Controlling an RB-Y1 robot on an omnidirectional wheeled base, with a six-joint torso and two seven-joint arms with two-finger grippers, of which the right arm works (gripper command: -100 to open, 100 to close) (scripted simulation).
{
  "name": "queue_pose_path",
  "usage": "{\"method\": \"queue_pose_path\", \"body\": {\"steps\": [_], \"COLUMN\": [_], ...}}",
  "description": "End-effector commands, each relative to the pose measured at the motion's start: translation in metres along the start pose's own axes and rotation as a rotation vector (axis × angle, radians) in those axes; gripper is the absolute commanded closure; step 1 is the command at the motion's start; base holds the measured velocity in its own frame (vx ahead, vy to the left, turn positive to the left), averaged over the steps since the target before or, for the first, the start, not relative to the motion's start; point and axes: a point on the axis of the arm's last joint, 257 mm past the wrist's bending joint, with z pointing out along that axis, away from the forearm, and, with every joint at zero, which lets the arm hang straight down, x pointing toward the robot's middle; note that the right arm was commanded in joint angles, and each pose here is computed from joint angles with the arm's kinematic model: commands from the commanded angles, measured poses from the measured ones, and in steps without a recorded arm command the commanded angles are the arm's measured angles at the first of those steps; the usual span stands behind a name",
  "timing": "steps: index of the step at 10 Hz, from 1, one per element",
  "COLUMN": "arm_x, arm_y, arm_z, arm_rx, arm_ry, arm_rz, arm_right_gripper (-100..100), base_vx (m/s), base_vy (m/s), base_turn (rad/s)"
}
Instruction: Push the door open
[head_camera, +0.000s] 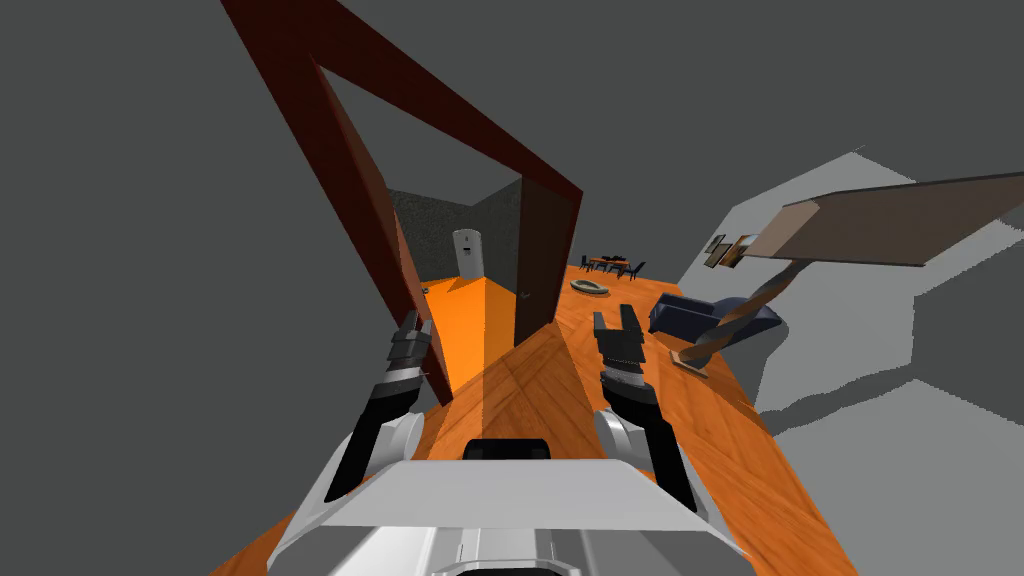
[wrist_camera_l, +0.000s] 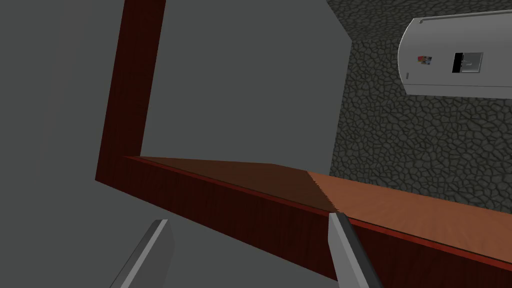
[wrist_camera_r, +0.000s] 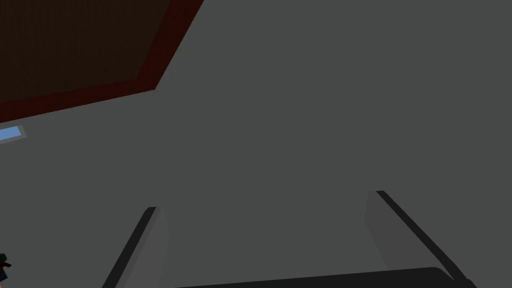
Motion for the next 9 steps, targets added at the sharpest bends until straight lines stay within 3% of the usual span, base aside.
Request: {"method": "queue_pose_path", "body": {"steps": [1, 9], "arm_x": [0.003, 0.016], "arm_y": [-0.012, -0.064], "arm_z": [-0.0017, -0.0113], "arm_rx": [0.015, 0.085], "arm_ry": [0.008, 0.040], "arm_rz": [0.006, 0.035], "arm_right_gripper": [-100, -100], "base_vx": [0.045, 0.089], "base_vy": [-0.026, -0.049], "base_turn": [0.079, 0.063]}}
